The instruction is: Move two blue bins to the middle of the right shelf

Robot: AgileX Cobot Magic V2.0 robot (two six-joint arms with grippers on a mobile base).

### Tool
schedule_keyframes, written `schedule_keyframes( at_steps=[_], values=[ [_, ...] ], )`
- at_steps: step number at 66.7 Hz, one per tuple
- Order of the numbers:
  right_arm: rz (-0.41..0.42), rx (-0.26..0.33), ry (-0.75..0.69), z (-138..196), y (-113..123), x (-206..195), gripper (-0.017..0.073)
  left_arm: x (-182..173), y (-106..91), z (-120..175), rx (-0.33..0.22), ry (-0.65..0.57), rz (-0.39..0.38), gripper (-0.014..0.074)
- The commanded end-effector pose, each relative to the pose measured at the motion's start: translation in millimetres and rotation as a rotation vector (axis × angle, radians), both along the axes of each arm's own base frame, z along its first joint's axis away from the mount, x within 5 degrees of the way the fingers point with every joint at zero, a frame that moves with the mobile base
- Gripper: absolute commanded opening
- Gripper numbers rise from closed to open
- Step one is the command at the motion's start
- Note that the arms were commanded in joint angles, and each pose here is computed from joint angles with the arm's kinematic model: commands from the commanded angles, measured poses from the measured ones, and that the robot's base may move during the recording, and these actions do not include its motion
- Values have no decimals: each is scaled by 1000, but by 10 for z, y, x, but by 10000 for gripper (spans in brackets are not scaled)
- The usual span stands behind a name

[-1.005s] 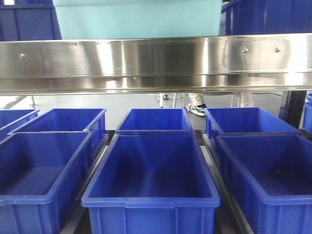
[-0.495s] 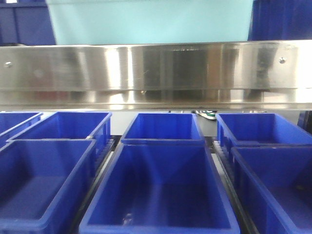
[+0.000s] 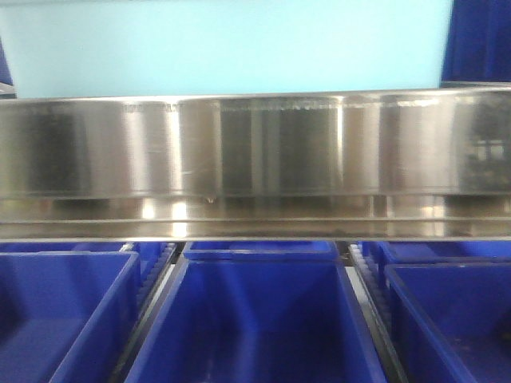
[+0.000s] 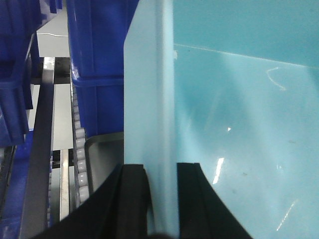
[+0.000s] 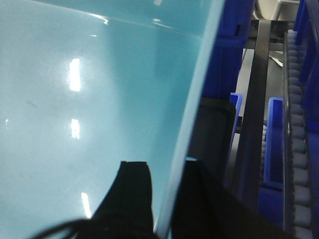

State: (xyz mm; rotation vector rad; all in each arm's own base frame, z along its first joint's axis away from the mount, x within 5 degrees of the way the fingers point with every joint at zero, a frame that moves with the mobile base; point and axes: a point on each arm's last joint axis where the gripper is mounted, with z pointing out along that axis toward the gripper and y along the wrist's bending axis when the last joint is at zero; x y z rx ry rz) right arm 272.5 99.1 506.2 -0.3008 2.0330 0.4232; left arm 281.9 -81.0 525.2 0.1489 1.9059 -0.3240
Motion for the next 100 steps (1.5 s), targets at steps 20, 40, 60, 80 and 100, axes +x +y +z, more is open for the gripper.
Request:
schedule_keyframes(
  at_steps=[20,40,60,80,100],
  values=[
    [5,-19,-59,90,-34,-56,-153,-50,18,139,-50,-89,6,-111],
    [5,-19,-59,90,-34,-56,-153,-50,18,139,-50,-89,6,-111],
    [5,-19,-59,90,-34,-56,-153,-50,18,139,-50,-89,6,-111],
    [5,-19,-59,90,-34,-56,-153,-50,18,139,-50,-89,6,-111],
    [5,-18,-61,92,-34,-55,-153,-49,17,141,-51,-91,6,-111]
  ],
)
